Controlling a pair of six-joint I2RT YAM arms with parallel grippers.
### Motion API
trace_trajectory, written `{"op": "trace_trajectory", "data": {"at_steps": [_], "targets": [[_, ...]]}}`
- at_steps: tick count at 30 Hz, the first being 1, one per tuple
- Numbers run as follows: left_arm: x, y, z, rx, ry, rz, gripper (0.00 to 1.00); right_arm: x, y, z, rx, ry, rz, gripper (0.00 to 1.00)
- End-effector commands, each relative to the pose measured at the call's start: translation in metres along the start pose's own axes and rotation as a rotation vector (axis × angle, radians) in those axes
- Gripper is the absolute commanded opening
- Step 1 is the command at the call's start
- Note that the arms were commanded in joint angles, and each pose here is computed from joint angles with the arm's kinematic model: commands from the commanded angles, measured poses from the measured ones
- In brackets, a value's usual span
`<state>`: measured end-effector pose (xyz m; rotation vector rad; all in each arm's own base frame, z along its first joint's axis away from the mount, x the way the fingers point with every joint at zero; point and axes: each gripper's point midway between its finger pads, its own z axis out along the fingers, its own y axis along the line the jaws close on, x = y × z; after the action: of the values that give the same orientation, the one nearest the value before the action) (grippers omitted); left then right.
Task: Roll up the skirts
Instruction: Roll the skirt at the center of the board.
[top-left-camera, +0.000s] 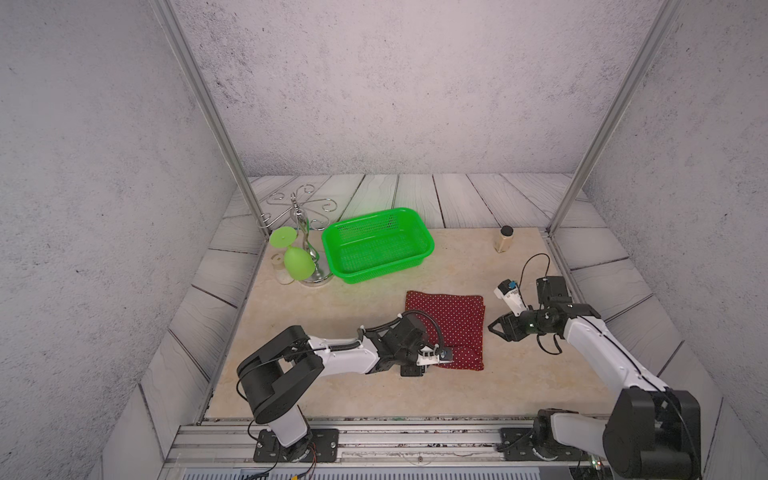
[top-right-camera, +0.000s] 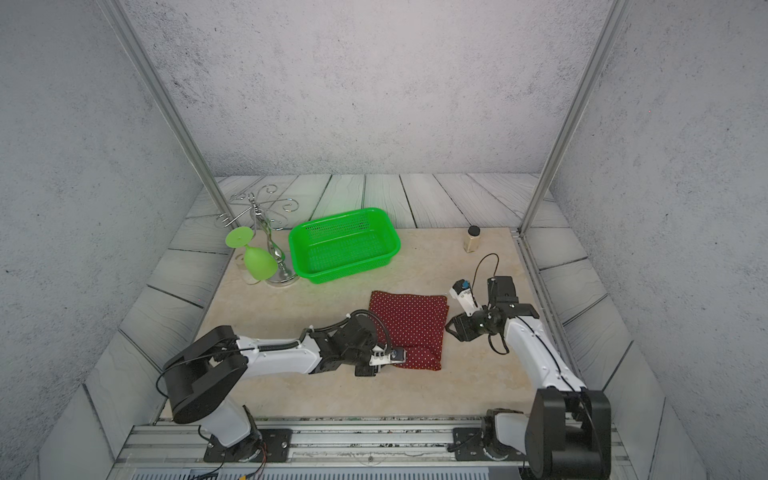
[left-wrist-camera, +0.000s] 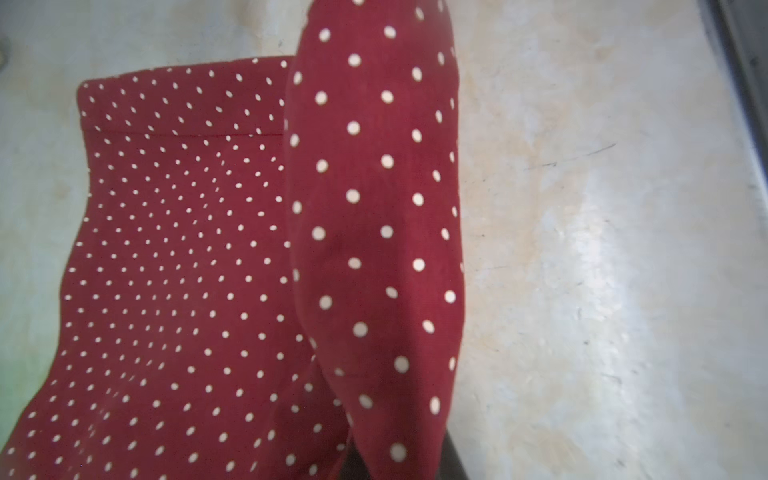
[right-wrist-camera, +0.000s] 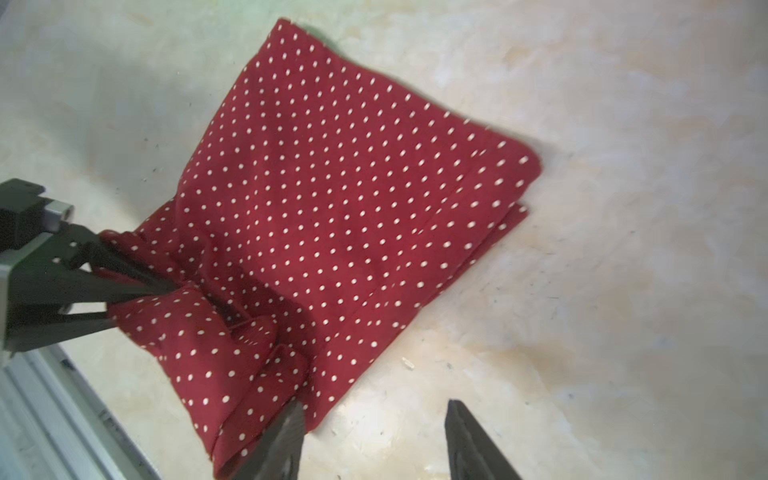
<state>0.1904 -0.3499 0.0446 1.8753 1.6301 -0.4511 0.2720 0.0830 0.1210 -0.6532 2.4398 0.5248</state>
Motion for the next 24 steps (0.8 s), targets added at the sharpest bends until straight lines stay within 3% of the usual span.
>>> {"op": "trace_trajectory", "data": {"at_steps": [1, 3, 7, 11, 14, 17, 21, 24], "targets": [[0.012, -0.024, -0.018, 0.193, 0.041, -0.169, 0.00, -0.020, -0.005, -0.019, 0.098, -0.136, -0.067, 0.56], [0.012, -0.023, -0.026, 0.267, 0.030, -0.263, 0.00, -0.028, 0.010, -0.028, 0.068, -0.224, -0.147, 0.56], [0.011, -0.007, -0.034, 0.420, 0.059, -0.476, 0.00, -0.026, 0.061, -0.023, -0.118, -0.326, -0.376, 0.56], [0.007, 0.000, -0.032, 0.552, 0.053, -0.577, 0.00, -0.006, 0.098, 0.006, -0.152, -0.298, -0.679, 0.64], [0.004, 0.006, -0.023, 0.572, 0.050, -0.611, 0.00, 0.001, 0.118, 0.018, -0.244, -0.285, -0.772, 0.65], [0.005, 0.014, -0.007, 0.589, 0.067, -0.649, 0.00, 0.013, 0.126, 0.043, -0.270, -0.199, -0.881, 0.65], [0.004, 0.018, 0.005, 0.611, 0.053, -0.678, 0.00, 0.019, 0.131, 0.074, -0.249, -0.104, -1.051, 0.66], [0.001, 0.020, 0.009, 0.648, 0.037, -0.712, 0.00, 0.013, 0.125, 0.093, -0.183, -0.075, -1.102, 0.66]]}}
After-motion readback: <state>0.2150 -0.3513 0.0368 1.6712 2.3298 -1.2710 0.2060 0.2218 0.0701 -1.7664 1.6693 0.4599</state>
